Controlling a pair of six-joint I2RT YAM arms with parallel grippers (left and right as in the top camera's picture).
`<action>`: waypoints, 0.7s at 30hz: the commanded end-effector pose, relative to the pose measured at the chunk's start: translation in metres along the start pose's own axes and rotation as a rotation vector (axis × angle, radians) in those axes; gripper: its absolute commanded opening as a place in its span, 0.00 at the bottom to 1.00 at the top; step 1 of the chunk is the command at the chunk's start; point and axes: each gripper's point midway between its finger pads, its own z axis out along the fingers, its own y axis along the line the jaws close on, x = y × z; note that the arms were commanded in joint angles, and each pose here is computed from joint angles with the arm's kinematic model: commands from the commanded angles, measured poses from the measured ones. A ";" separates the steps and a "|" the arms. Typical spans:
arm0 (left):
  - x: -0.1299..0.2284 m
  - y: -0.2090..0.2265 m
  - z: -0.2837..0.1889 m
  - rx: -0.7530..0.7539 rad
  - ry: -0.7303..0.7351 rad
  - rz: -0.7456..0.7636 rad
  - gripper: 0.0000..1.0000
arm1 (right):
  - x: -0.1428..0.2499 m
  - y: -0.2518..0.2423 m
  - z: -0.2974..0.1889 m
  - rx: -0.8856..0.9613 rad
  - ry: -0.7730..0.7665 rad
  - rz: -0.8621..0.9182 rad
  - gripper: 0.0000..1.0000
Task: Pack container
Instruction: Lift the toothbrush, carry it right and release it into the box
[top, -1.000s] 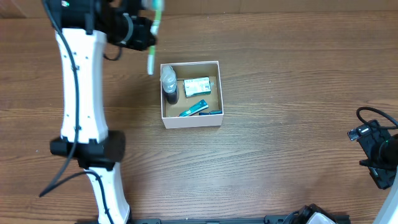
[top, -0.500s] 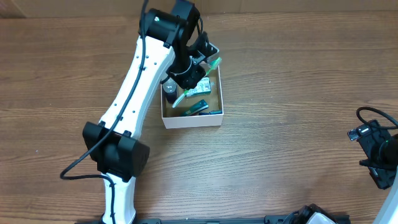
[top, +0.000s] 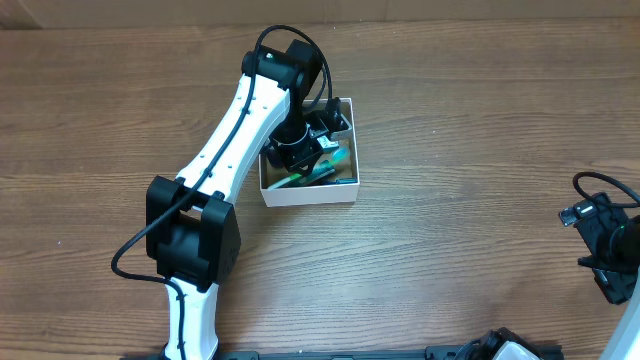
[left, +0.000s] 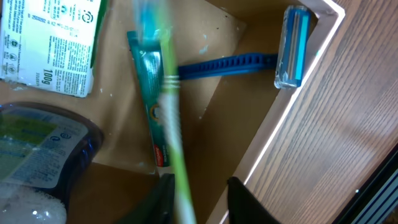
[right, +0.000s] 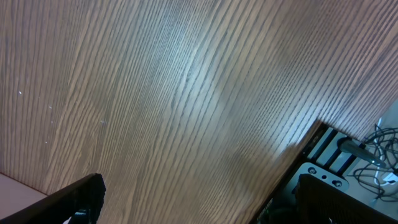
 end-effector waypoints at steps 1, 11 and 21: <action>-0.005 -0.005 -0.003 0.014 -0.024 0.029 0.35 | -0.002 0.000 -0.002 -0.005 -0.013 0.003 1.00; -0.023 -0.032 0.002 0.027 -0.025 0.112 0.37 | -0.002 0.000 -0.002 -0.005 -0.013 0.003 1.00; -0.055 -0.043 -0.122 -0.128 -0.266 -0.141 1.00 | -0.002 0.000 -0.002 -0.005 -0.013 0.003 1.00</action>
